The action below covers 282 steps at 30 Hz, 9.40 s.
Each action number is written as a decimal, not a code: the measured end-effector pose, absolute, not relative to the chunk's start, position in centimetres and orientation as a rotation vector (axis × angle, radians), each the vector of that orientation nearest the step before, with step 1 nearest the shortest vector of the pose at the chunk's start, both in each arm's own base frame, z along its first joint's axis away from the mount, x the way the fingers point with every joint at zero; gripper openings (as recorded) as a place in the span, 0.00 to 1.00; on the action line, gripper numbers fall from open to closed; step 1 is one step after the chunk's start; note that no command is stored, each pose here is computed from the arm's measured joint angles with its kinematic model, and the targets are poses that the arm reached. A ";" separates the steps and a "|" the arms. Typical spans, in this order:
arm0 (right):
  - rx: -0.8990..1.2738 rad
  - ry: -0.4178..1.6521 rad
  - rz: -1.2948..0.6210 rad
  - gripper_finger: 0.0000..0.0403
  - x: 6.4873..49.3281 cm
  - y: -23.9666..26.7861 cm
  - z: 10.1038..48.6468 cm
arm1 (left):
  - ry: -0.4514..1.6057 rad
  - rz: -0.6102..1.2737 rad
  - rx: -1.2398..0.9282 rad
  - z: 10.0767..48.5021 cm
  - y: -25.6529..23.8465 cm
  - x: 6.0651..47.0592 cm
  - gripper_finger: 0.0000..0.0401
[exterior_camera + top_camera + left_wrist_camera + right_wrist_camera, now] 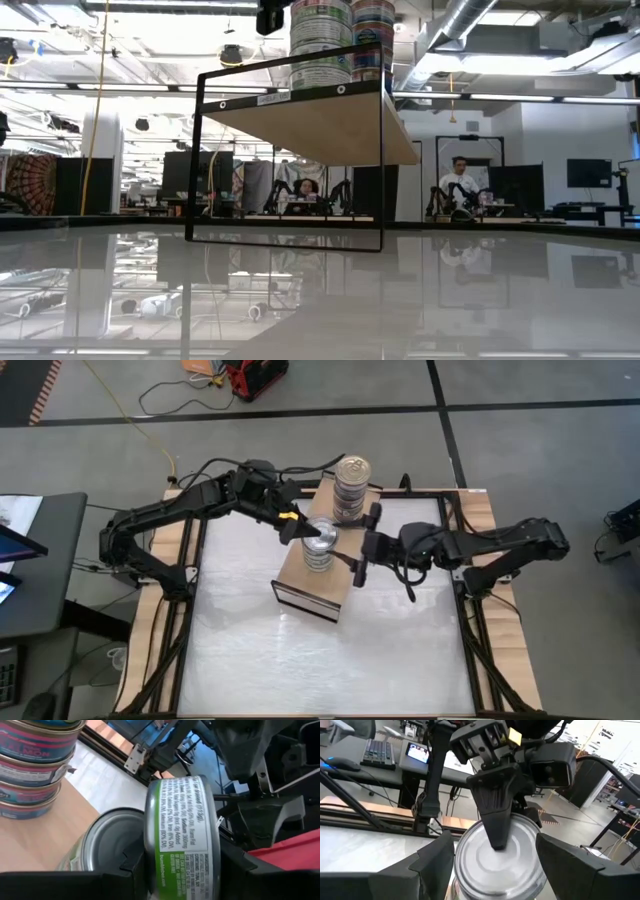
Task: Stack canned seafood by type on shelf
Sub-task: Stack the green tuna can on top of the stacked green tuna can on the shelf, then return to Home Position
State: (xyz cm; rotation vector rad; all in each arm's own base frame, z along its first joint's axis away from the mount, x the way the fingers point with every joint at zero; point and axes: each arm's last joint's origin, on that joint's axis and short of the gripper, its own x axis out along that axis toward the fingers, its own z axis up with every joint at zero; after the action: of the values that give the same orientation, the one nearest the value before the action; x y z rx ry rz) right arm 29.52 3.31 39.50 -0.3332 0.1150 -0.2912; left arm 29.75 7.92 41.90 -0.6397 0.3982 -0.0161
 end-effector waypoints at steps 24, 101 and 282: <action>-0.311 0.124 -0.308 0.76 30.1 2.5 39.1 | 0.447 0.105 -0.591 42.5 8.3 28.9 0.55; 0.035 -0.230 -0.407 0.75 4.1 -0.8 29.0 | -0.066 -0.058 0.013 26.5 -0.8 12.9 0.60; 0.201 -0.001 -0.452 0.75 6.4 -0.4 23.1 | -0.061 0.201 -0.014 17.3 0.1 9.7 0.60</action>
State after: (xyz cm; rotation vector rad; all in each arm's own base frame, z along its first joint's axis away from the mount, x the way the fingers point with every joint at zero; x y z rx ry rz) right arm 6.36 -0.38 23.12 0.2006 -0.0012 -0.4521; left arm 9.66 0.12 17.27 -0.0138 -0.0605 0.2012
